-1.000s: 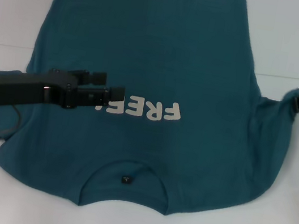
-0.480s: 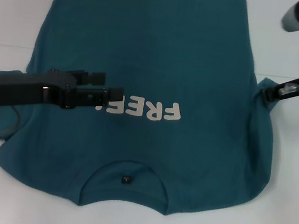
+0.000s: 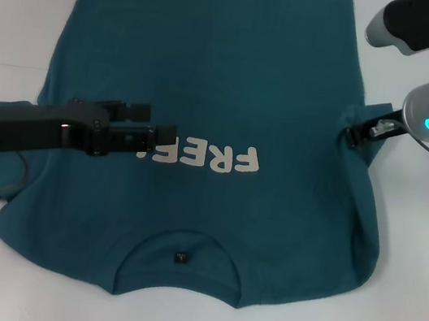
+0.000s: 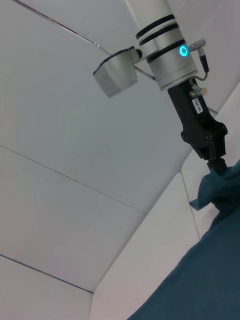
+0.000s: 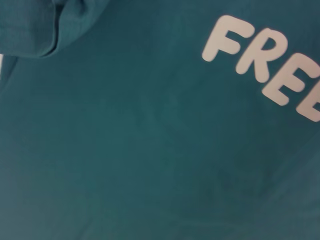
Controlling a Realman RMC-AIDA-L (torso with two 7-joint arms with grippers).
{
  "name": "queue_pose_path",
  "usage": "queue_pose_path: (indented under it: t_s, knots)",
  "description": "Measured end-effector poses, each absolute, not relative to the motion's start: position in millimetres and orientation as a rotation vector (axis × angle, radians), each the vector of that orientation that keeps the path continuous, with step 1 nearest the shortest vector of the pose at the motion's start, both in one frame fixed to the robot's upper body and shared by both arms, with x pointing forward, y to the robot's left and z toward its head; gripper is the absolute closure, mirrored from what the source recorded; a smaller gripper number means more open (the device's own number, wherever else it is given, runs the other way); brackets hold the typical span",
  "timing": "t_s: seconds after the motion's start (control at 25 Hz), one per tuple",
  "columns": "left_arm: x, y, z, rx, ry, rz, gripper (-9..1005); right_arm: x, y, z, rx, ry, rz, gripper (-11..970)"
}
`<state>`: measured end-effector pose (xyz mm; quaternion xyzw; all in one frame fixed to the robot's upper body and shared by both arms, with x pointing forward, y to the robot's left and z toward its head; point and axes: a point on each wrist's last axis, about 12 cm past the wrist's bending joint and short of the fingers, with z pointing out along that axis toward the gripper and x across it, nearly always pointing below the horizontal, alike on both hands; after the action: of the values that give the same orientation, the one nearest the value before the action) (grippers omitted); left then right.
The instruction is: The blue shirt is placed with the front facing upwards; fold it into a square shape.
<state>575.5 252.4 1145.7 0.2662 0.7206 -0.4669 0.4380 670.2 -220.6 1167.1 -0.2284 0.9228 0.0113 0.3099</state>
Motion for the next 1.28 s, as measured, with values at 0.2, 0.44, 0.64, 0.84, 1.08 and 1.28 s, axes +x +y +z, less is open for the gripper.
queue_pose_path:
  t_s: [0.2, 0.44, 0.64, 0.84, 1.08, 1.28]
  knots:
    - [575, 252, 1146, 0.662, 1.791, -1.161, 120, 672, -210, 1166, -0.646, 2.436, 0.037, 920]
    - [576, 254, 1146, 0.658, 1.789, -1.157, 121, 671, -197, 1159, -0.711, 2.443, 0.039, 920]
    - [576, 254, 1146, 0.65, 1.789, -1.151, 121, 670, -193, 1158, -0.724, 2.442, 0.065, 919]
    - [576, 254, 1146, 0.649, 1.788, -1.152, 120, 670, -193, 1155, -0.722, 2.448, 0.067, 917]
    - [576, 254, 1146, 0.648, 1.787, -1.152, 120, 670, -193, 1149, -0.717, 2.459, 0.067, 914]
    - [576, 254, 1146, 0.648, 1.787, -1.152, 121, 671, -193, 1150, -0.715, 2.452, 0.064, 911]
